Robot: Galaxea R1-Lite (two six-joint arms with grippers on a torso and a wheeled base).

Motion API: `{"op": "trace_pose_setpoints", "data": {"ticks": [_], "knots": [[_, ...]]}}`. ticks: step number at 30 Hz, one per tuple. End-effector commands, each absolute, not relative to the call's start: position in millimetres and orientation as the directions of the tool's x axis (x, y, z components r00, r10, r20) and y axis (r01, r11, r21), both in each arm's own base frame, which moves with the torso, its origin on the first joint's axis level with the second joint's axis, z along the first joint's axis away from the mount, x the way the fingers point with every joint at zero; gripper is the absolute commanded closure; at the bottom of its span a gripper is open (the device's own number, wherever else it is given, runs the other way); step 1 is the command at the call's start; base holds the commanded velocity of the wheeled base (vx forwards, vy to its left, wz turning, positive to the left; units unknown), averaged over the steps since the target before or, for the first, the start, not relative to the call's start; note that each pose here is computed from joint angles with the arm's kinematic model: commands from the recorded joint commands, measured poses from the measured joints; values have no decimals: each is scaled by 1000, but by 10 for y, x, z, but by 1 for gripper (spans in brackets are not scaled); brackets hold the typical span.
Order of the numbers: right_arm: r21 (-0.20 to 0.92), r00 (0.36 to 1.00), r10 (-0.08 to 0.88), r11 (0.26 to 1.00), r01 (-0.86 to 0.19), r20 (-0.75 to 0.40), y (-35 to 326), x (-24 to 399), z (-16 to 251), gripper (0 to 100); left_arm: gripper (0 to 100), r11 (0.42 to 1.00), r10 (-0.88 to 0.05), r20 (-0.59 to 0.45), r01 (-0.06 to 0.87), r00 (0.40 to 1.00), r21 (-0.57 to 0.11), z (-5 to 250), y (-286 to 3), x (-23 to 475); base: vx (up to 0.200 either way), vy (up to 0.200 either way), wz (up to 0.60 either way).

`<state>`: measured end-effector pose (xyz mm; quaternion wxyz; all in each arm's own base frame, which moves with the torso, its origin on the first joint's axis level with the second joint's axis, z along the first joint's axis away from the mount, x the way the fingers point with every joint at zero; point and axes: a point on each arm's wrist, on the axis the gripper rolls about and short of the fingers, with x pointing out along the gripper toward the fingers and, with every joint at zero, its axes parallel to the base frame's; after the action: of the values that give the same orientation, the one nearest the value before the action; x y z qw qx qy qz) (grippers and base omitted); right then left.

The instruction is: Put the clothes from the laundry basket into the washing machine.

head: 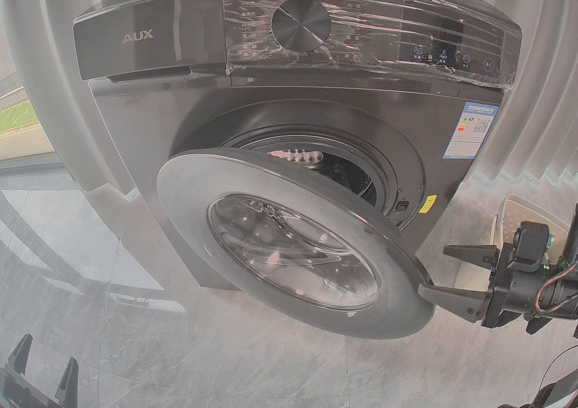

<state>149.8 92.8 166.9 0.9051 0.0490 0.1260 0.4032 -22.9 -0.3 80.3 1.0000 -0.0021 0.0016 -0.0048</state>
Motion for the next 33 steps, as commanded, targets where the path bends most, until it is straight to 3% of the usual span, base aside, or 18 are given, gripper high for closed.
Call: {"op": "trace_pose_setpoints", "data": {"ticks": [1,14,20,26,33], "knots": [[203,659,742,669,-715,-125,888,1463,1806,0,0,1000,-9,-6,9,1000,-5,755,-3,-227,0,0,0],[231,719,662,749,-622,-210,843,1754,1658,0,0,1000,-9,-6,9,1000,-5,755,-3,-227,0,0,0],[234,697,677,736,-635,-237,879,1730,1602,0,0,1000,-9,-6,9,1000,-5,755,-3,-227,0,0,0],[241,633,730,683,-689,-258,960,1568,1521,0,0,1000,-9,-6,9,1000,-5,755,-3,-227,0,0,0],[240,625,744,668,-705,-235,909,1432,1545,0,0,1000,-9,-8,9,1000,-5,755,-3,-226,0,0,0]]}}
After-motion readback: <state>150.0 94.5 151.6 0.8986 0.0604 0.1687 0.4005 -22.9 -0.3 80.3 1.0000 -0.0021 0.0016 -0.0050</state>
